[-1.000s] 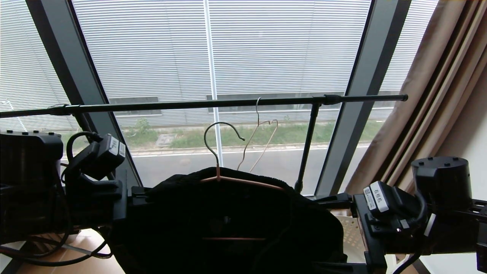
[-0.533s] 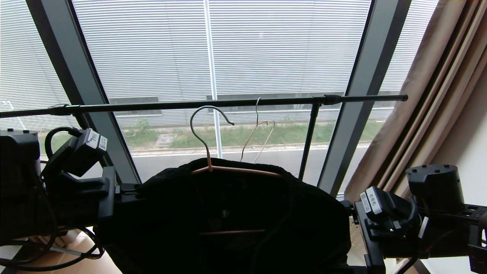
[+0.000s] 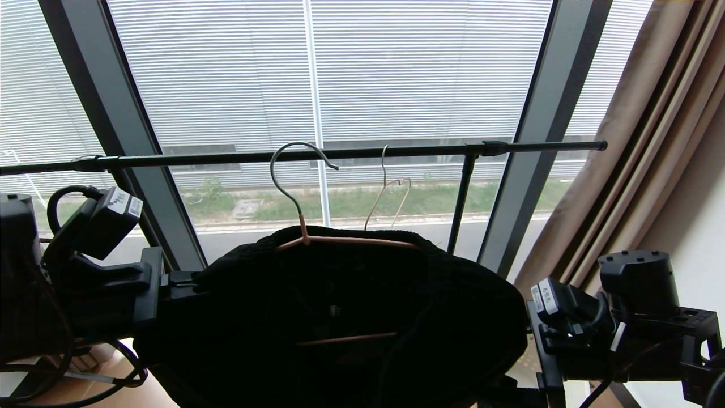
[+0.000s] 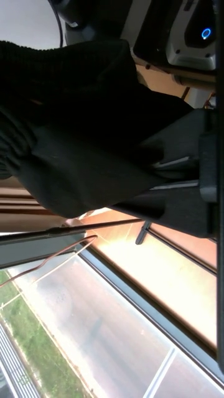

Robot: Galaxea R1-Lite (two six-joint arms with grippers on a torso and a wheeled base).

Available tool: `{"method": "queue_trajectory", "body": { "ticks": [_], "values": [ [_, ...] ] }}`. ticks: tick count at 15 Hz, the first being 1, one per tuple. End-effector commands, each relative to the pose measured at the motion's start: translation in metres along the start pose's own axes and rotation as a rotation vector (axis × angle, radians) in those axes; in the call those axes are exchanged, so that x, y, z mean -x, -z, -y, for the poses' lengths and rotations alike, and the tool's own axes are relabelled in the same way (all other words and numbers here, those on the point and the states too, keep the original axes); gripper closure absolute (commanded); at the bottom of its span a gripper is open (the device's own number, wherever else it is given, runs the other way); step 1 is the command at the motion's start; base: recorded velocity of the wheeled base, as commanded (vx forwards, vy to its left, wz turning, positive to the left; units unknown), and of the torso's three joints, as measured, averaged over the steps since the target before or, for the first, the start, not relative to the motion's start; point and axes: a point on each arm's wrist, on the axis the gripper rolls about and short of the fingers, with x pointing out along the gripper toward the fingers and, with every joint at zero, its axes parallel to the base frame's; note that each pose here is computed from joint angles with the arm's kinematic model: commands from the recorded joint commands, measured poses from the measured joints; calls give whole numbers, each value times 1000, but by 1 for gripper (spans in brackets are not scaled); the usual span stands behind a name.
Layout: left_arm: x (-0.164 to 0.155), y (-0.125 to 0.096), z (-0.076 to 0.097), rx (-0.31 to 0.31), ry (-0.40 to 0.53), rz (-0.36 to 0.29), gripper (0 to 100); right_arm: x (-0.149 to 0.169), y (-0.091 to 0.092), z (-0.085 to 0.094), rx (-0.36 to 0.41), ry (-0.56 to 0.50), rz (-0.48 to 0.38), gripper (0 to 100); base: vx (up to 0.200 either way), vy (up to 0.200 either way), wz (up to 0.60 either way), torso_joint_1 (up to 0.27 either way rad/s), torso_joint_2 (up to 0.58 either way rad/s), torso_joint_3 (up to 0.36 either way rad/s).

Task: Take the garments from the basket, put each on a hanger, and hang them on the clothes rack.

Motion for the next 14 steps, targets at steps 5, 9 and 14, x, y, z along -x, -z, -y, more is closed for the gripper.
{"method": "queue_trajectory", "body": {
  "ticks": [5,9,14],
  "values": [
    [3,0,2,15,-6,5,100,-3,5,5,-14,11,2,0,0,0,0,0,0,0],
    [4,0,2,16,-11,6,100,-3,4,5,-12,14,4,100,0,0,0,0,0,0],
    [12,-1,-2,17,-56,15,100,11,7,10,-26,71,11,100,0,0,0,0,0,0]
  ]
}}
